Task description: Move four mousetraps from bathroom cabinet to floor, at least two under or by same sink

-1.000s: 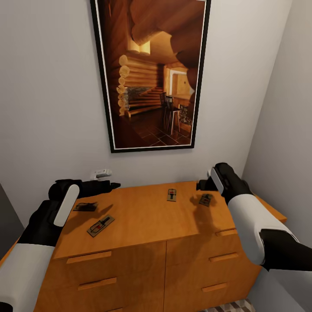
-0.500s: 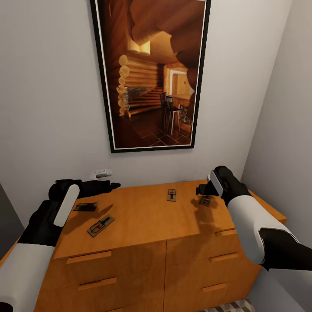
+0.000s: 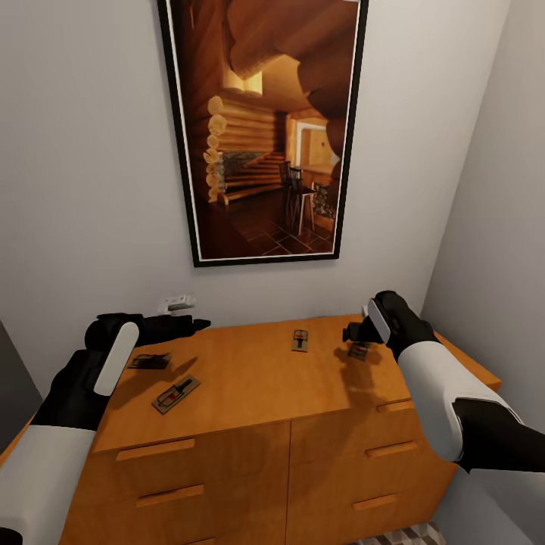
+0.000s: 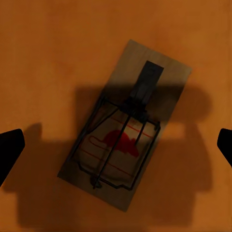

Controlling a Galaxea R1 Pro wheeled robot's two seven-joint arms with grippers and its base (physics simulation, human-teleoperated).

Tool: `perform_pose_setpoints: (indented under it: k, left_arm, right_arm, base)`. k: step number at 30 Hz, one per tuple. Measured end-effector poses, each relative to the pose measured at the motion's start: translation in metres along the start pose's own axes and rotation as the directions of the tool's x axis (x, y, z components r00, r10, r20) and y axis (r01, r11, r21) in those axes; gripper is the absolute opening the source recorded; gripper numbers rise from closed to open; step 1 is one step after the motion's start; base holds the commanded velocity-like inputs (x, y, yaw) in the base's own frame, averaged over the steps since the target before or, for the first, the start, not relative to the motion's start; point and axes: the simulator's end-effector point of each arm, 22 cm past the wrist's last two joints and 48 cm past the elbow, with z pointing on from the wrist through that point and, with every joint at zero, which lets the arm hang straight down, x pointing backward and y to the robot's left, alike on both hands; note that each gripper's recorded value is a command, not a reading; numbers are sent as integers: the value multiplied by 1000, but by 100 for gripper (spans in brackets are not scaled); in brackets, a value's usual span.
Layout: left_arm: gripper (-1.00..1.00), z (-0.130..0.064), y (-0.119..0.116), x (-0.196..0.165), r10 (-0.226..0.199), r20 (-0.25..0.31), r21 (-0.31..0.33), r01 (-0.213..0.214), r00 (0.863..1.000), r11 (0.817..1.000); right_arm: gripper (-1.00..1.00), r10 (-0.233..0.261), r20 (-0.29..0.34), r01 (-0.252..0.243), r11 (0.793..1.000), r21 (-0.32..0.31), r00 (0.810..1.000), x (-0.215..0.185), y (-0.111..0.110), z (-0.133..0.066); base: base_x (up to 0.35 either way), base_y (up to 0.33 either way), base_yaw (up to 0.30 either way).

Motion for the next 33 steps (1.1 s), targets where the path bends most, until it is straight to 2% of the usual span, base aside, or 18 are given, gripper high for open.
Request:
perform_pose_setpoints:
  k: [18, 33]
  left_arm:
    - [100, 2, -6, 1, -4, -1, 10, 4, 1000, 1000]
    - [100, 4, -12, 2, -7, -1, 20, 7, 1000, 1000]
  right_arm:
    - [100, 5, -42, -2, 999, 52, 999, 15, -15, 9]
    - [100, 5, -45, -2, 998, 59, 999, 16, -14, 9]
  base:
    - [0, 0, 0]
    - [0, 0, 0]
